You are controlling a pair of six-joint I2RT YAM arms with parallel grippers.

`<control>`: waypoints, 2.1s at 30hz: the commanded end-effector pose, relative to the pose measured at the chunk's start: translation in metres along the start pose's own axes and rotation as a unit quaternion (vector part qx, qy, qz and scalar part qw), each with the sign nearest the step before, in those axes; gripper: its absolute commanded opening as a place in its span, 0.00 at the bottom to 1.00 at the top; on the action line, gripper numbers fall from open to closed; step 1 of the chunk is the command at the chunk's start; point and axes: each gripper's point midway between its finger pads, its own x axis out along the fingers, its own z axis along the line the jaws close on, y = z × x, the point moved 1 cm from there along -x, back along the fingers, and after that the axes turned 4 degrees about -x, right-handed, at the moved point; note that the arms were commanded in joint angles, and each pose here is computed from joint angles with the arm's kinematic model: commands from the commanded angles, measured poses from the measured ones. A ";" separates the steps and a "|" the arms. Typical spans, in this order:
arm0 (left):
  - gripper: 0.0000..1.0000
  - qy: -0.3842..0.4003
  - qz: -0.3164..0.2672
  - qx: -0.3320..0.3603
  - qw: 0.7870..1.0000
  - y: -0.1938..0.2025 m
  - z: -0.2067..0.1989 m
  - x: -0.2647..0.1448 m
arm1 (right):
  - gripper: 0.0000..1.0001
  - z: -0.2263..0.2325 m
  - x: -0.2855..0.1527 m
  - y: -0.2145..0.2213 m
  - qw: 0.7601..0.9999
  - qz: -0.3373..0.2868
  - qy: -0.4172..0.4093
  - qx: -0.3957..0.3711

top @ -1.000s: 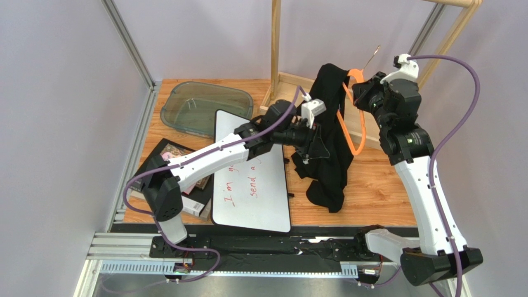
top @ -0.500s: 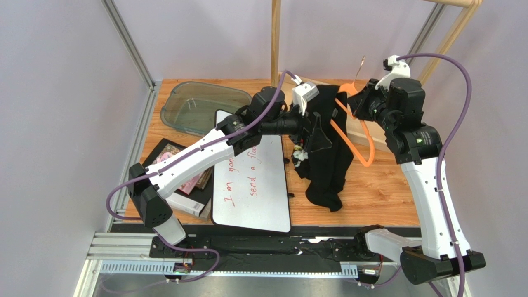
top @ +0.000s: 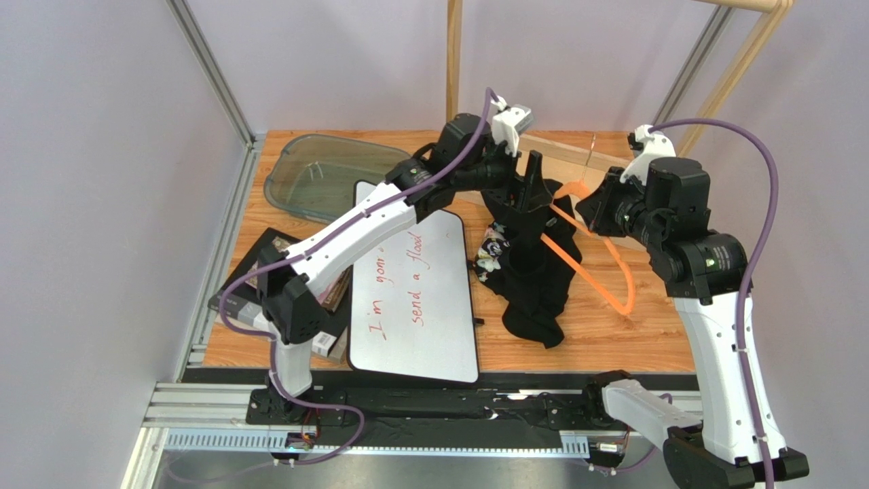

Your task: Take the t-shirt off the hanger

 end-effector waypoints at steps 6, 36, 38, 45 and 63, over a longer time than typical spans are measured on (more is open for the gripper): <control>0.79 0.072 0.028 -0.028 0.997 0.026 -0.013 0.018 | 0.00 0.007 -0.029 -0.007 0.999 -0.034 -0.020 -0.024; 0.42 -0.013 0.023 -0.123 0.992 -0.002 0.074 0.021 | 0.00 -0.004 -0.098 0.002 0.994 -0.100 0.000 -0.054; 0.60 -0.010 0.010 -0.108 0.994 -0.014 0.061 0.001 | 0.00 0.001 -0.086 0.010 0.995 -0.086 -0.019 -0.054; 0.76 0.079 -0.072 -0.049 0.993 -0.058 -0.038 -0.084 | 0.00 0.019 -0.066 0.006 0.985 -0.136 -0.084 -0.061; 0.79 0.185 -0.022 0.200 0.962 -0.005 -0.073 -0.097 | 0.00 0.077 -0.089 0.013 0.955 -0.129 -0.263 -0.052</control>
